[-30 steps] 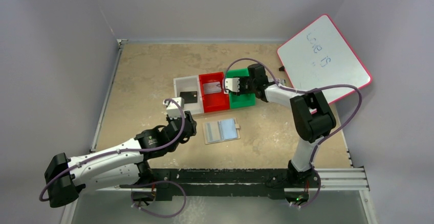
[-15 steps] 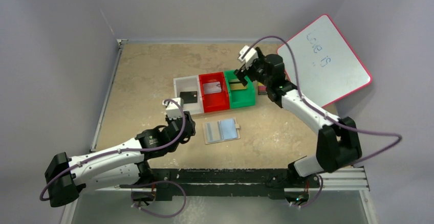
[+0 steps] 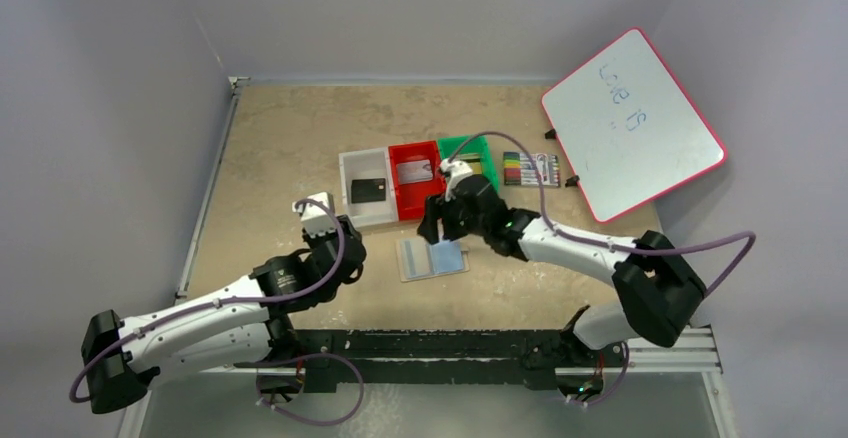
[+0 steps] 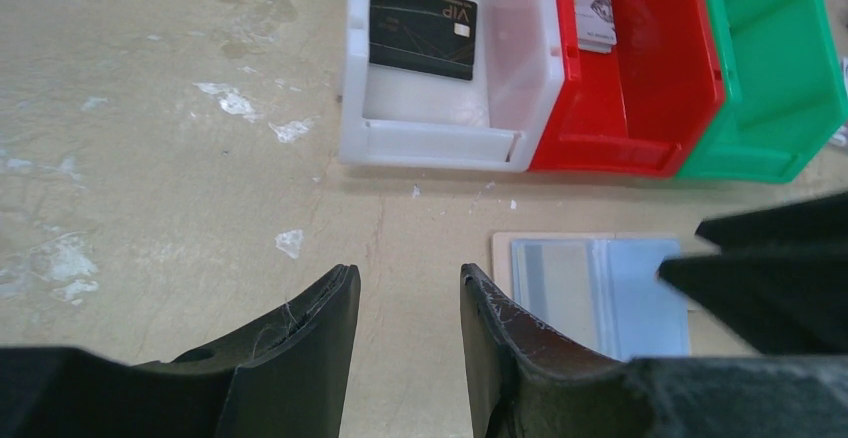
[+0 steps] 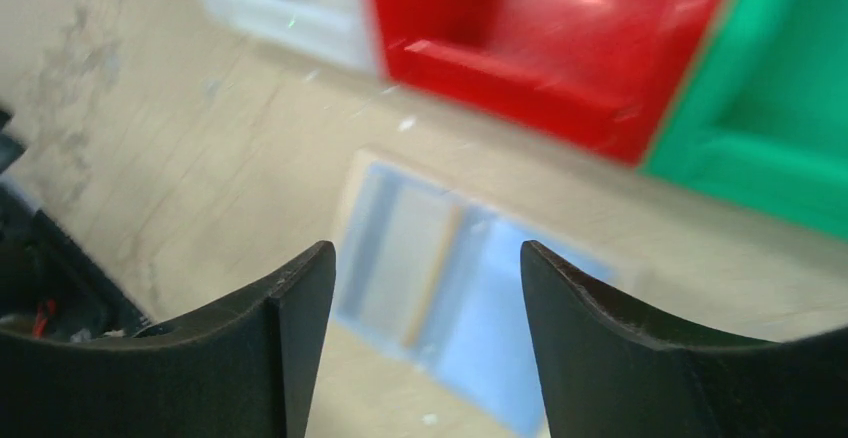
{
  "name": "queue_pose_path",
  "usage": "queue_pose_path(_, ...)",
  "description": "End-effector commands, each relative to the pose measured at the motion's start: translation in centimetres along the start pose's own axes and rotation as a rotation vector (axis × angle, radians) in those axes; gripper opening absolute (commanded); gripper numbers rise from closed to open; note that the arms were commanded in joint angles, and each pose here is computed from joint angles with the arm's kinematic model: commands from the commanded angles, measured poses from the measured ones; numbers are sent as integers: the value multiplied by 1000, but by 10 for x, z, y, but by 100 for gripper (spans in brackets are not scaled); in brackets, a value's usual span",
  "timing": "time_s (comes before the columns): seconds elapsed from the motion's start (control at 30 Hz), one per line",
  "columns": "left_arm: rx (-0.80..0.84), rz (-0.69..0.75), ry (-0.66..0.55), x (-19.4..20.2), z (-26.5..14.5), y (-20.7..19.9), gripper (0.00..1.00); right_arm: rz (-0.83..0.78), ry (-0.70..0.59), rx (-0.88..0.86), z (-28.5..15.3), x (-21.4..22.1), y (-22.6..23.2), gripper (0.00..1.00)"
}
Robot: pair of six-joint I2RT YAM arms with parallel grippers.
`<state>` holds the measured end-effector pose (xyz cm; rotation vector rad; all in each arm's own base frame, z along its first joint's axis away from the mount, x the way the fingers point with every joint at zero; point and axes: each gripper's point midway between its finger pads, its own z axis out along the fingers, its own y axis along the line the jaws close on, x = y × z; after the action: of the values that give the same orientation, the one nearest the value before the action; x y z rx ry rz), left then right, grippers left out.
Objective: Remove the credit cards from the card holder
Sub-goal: Remove the credit card from the card holder.
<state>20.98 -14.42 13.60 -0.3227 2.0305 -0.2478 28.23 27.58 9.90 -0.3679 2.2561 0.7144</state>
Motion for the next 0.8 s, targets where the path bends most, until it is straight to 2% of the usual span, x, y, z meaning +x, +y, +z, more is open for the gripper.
queue_pose_path(0.0, -70, -27, -76, -16, -3, 17, 42, 93, -109, 152, -12, -1, 26, 67)
queue_pose_path(0.33, -82, -68, -86, -18, -9, 29, 42, 2, 16, 254, 13, 48, 48, 61)
queue_pose_path(0.67, -71, -75, -78, -15, -7, 25, 42, -81, 116, 271, 31, 76, 53, 65)
queue_pose_path(0.77, -71, -75, -74, -13, -6, 25, 42, -88, 114, 277, 37, 72, 59, 65)
